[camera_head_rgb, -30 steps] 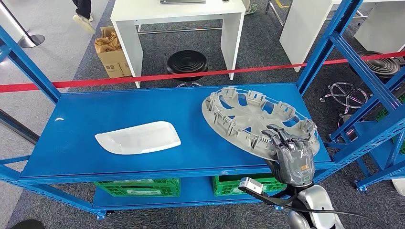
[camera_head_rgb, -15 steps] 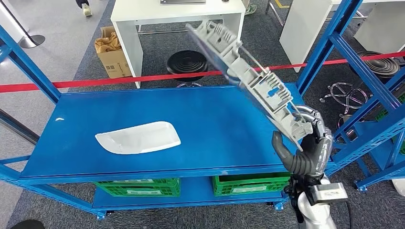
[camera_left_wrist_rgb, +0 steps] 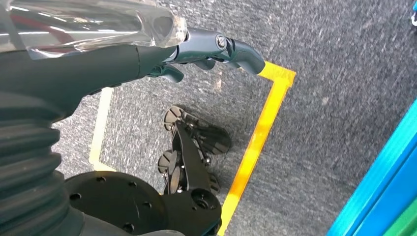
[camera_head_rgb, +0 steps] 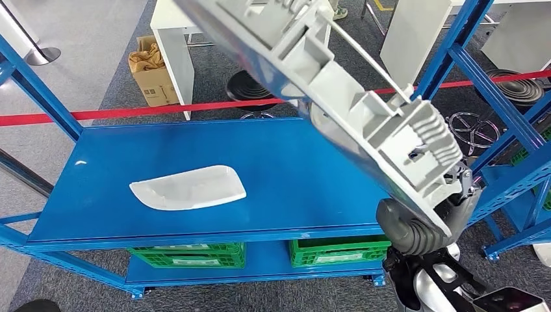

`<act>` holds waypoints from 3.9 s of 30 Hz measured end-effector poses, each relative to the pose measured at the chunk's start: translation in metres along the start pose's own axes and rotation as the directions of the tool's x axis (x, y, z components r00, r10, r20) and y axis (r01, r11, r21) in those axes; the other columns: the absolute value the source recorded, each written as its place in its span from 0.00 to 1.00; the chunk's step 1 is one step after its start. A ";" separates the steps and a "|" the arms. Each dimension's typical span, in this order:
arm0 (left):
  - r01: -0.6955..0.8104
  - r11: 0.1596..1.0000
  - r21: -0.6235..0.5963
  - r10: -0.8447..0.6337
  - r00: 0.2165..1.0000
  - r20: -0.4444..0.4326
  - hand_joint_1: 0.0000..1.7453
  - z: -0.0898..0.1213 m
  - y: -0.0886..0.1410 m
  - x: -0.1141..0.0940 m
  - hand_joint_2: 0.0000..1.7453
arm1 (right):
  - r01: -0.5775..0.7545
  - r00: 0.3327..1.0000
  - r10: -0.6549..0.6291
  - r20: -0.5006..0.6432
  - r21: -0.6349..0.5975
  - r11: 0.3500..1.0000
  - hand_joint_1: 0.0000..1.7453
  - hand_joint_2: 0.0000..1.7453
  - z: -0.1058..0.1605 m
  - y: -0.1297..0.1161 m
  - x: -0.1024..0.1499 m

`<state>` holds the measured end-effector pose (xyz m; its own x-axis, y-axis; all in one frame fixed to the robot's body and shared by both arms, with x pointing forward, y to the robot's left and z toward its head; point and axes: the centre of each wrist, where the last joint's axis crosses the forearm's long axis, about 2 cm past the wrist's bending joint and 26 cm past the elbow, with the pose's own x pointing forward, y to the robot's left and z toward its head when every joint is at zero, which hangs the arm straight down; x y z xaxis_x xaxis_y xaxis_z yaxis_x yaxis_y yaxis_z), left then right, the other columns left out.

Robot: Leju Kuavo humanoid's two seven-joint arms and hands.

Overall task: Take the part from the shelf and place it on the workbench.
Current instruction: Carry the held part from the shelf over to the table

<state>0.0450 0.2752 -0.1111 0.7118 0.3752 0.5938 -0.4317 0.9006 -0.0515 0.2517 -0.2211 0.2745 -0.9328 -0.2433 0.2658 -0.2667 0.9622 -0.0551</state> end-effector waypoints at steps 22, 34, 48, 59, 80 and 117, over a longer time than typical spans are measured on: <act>0.001 1.000 0.009 0.000 0.997 -0.072 0.00 -0.003 0.003 0.005 1.00 | 0.458 0.886 -0.398 -0.238 0.325 0.827 1.00 1.00 0.031 0.020 0.002; 0.008 1.000 0.019 -0.005 0.993 -0.116 0.00 -0.005 0.002 0.008 1.00 | 0.429 0.901 -0.363 -0.238 0.361 0.828 1.00 1.00 0.033 0.019 0.001; 0.011 1.000 0.024 -0.007 0.985 -0.172 0.00 -0.002 -0.005 0.004 1.00 | 0.396 0.917 -0.330 -0.226 0.404 0.825 1.00 1.00 0.035 0.010 -0.001; 0.042 0.998 0.041 -0.034 0.985 -0.168 0.00 -0.004 0.005 0.006 1.00 | 0.450 0.890 -0.375 -0.260 0.369 0.813 1.00 1.00 0.033 0.006 0.000; 0.042 0.998 0.057 -0.034 0.989 -0.142 0.00 -0.007 0.018 0.013 1.00 | 0.435 0.900 -0.369 -0.233 0.421 0.796 1.00 1.00 0.031 -0.008 0.002; 0.009 0.995 0.103 0.004 0.991 -0.132 0.00 -0.010 0.031 0.019 1.00 | 0.369 0.929 -0.293 -0.227 0.494 0.787 1.00 1.00 0.003 -0.024 -0.015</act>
<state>0.0505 0.3126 -0.1101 0.7770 0.4048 0.4820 -0.4796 0.8767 0.0369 0.2709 -0.2407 0.2691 -0.7333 -0.4798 0.4817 -0.6738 0.6072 -0.4210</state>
